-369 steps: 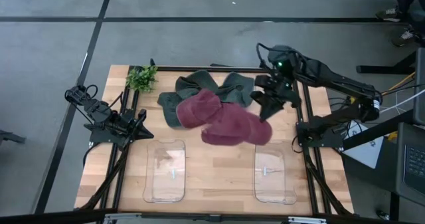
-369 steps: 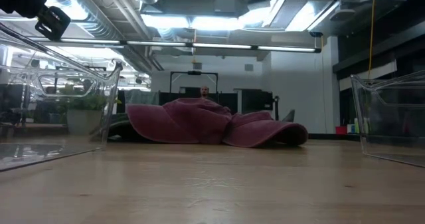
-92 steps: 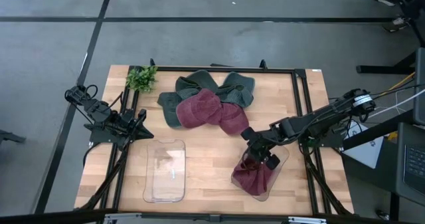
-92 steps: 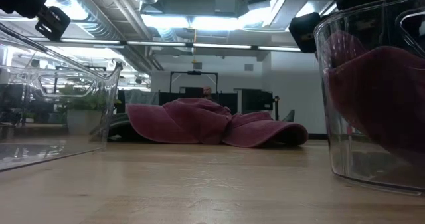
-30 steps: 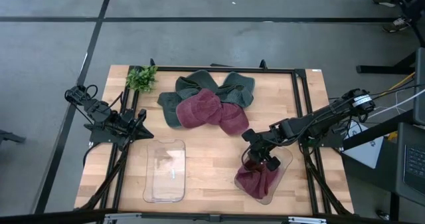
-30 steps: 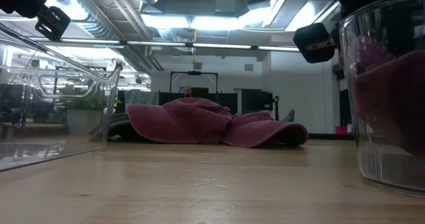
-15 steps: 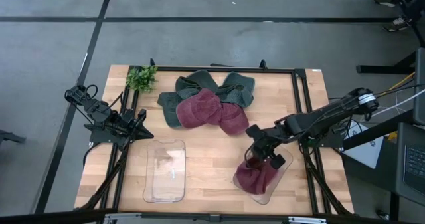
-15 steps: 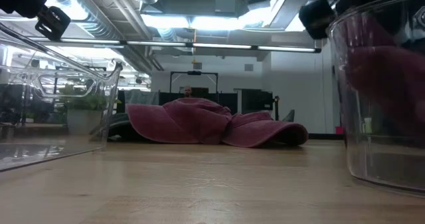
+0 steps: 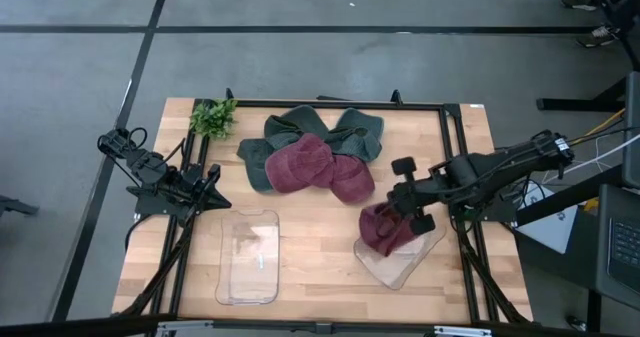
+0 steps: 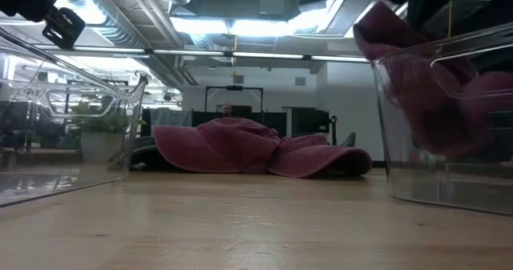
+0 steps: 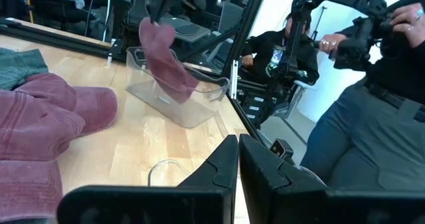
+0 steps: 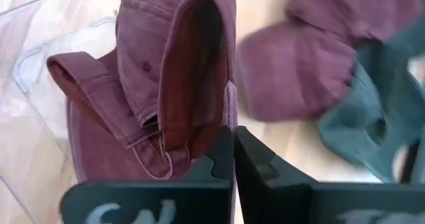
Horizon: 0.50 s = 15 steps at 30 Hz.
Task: Pick & Place hat
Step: Put the right red cap into the right transparent bin
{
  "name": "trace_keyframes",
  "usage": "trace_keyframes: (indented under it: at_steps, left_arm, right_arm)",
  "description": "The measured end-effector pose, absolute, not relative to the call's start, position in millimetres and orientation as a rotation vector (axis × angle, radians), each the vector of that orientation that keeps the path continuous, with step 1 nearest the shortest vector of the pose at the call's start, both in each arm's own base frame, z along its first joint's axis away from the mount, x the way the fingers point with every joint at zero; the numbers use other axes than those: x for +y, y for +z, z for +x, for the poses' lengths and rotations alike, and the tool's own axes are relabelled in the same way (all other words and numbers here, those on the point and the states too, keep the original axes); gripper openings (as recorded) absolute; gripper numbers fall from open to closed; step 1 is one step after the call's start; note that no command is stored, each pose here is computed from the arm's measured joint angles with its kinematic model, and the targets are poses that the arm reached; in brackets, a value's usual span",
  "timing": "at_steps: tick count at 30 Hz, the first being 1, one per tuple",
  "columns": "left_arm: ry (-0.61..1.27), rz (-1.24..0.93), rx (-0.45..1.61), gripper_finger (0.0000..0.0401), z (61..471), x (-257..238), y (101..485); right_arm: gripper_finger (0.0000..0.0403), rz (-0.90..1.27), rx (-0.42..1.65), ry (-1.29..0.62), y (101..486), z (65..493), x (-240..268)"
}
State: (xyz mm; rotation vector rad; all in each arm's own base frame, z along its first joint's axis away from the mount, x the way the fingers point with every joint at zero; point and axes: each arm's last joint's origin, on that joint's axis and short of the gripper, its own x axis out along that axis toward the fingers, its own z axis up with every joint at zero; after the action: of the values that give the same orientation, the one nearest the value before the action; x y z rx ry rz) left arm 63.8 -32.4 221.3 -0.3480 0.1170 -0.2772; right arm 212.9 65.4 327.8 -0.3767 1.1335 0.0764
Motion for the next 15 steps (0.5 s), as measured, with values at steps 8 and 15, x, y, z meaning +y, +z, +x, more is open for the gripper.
trace_keyframes:
  at_steps: [8, 15]
  left_arm:
    - [-0.278, -0.348, 0.116, 0.0013, 63.8, -32.4, 221.4]
    - [-0.278, -0.348, 0.117, 0.001, 63.8, -32.4, 221.3]
  right_arm:
    - [0.0002, -0.334, 1.201, -0.008, 358.3, 196.5, 58.8]
    - [0.0002, -0.298, 1.26, -0.088, 380.6, 190.4, 56.0]
